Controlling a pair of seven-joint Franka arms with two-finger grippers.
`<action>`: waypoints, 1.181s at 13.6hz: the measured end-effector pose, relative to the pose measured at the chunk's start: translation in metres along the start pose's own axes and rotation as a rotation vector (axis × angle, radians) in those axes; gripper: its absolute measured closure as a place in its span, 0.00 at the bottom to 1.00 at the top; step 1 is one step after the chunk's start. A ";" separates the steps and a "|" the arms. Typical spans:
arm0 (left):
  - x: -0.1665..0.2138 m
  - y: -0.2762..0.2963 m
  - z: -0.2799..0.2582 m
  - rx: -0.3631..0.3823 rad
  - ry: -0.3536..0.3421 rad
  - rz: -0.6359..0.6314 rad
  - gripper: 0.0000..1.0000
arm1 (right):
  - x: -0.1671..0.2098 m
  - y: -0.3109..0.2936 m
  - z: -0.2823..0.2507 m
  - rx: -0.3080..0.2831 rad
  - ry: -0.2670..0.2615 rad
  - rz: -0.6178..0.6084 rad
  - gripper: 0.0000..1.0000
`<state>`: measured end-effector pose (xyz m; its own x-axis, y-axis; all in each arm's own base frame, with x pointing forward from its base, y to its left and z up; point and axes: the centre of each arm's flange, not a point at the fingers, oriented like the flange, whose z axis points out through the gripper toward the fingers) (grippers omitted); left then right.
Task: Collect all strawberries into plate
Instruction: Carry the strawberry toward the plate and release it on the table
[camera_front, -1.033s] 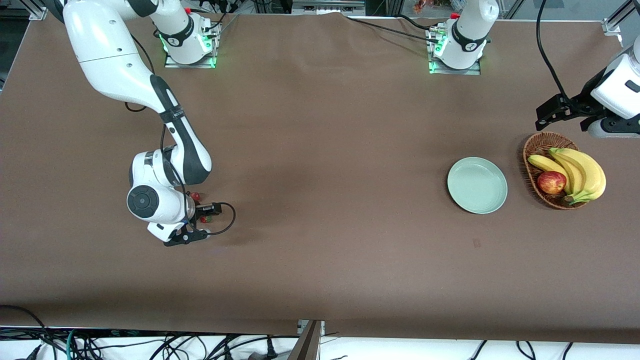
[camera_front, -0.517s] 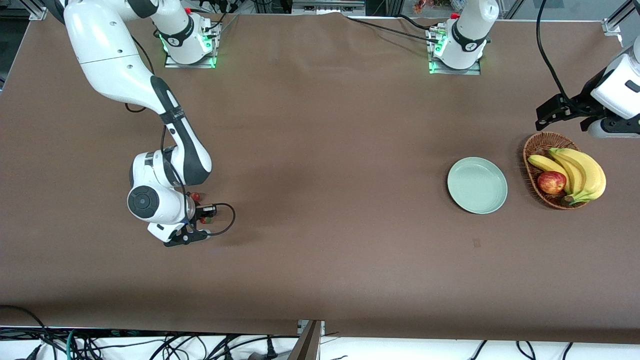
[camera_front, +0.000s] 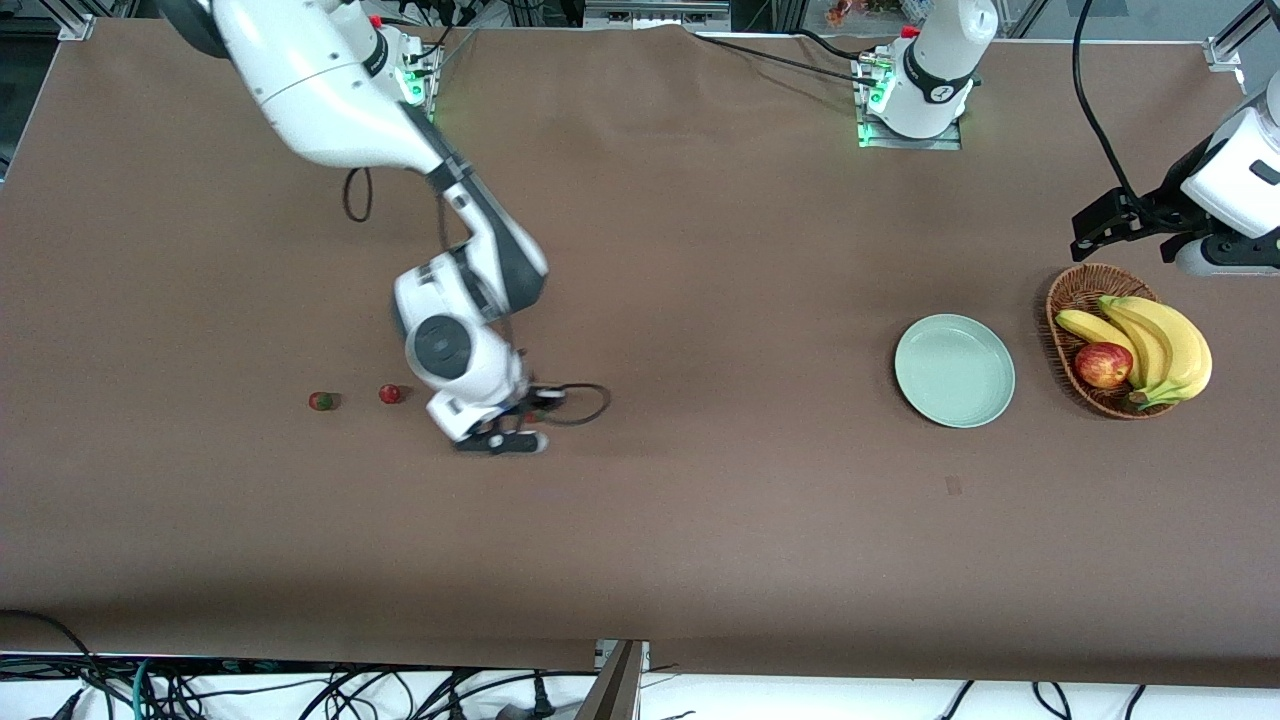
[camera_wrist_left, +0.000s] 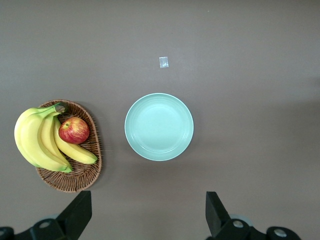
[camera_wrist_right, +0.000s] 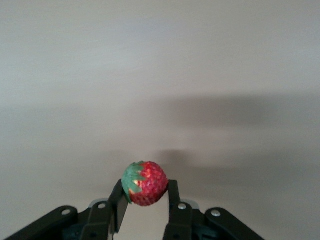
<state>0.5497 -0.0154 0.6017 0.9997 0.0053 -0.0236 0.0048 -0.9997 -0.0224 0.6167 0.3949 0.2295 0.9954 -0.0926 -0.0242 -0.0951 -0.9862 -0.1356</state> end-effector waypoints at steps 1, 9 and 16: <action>0.000 0.000 0.000 0.000 0.000 0.000 0.00 | -0.023 -0.040 -0.001 0.046 0.042 0.058 0.63; 0.000 0.000 0.000 0.000 0.001 0.000 0.00 | -0.175 -0.217 0.077 0.374 0.135 0.196 0.63; 0.002 0.002 0.005 -0.040 -0.011 -0.006 0.00 | -0.155 -0.224 0.073 0.449 0.181 0.241 0.30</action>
<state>0.5520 -0.0173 0.5967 0.9993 0.0113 -0.0345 0.0120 -0.9998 0.0177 0.4827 0.6406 0.1915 0.9270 -0.3705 0.0589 -0.2771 -0.7821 -0.5582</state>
